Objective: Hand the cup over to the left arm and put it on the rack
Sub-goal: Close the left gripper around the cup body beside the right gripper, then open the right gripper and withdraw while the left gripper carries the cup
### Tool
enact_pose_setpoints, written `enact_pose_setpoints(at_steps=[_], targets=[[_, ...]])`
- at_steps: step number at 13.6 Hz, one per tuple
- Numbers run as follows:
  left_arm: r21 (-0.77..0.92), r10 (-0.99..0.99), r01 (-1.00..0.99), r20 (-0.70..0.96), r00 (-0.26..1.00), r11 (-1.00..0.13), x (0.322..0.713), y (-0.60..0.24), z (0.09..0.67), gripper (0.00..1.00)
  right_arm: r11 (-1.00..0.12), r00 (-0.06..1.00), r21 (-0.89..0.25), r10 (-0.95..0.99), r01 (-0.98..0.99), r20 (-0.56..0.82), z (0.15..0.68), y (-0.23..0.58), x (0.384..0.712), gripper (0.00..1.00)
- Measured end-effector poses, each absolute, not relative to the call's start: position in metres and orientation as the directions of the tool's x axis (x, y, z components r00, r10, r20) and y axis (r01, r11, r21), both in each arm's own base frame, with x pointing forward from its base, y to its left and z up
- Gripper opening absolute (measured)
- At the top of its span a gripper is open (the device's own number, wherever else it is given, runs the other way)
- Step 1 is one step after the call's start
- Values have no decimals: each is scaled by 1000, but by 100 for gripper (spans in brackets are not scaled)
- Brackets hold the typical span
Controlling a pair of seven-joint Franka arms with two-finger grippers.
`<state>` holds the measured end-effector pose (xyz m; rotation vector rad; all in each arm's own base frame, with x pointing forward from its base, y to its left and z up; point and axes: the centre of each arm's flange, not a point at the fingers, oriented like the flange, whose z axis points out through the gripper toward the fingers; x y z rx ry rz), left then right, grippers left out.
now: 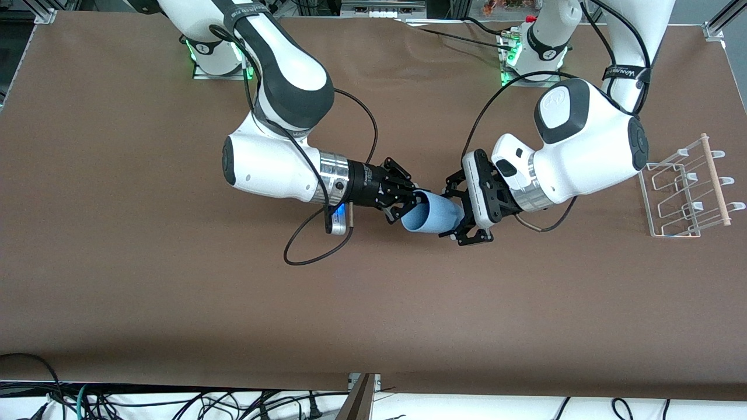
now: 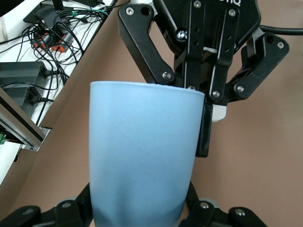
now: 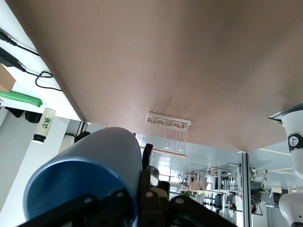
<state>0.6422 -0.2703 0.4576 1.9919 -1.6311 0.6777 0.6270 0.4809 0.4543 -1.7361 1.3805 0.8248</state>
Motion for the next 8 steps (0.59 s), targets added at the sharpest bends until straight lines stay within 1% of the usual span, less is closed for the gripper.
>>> enact_pose_setpoints(at_steps=[4, 5, 6, 7, 8], targets=[[51, -748, -983, 642, 170, -179, 642, -270, 458, 72, -131, 208, -165, -490, -978, -847, 454, 481, 627, 5], [54, -747, -982, 642, 172, -180, 642, -271, 457, 72, -129, 208, -166, -490, -978, -847, 455, 481, 627, 10], [55, -747, -982, 642, 173, -180, 642, -271, 456, 72, -129, 209, -166, -489, -978, -847, 455, 481, 627, 10], [56, -747, -982, 641, 174, -180, 642, -272, 456, 72, -127, 209, -168, -489, -978, -847, 456, 480, 628, 16], [57, -747, -982, 641, 174, -180, 642, -272, 456, 72, -121, 209, -171, -489, -978, -847, 457, 477, 630, 26]])
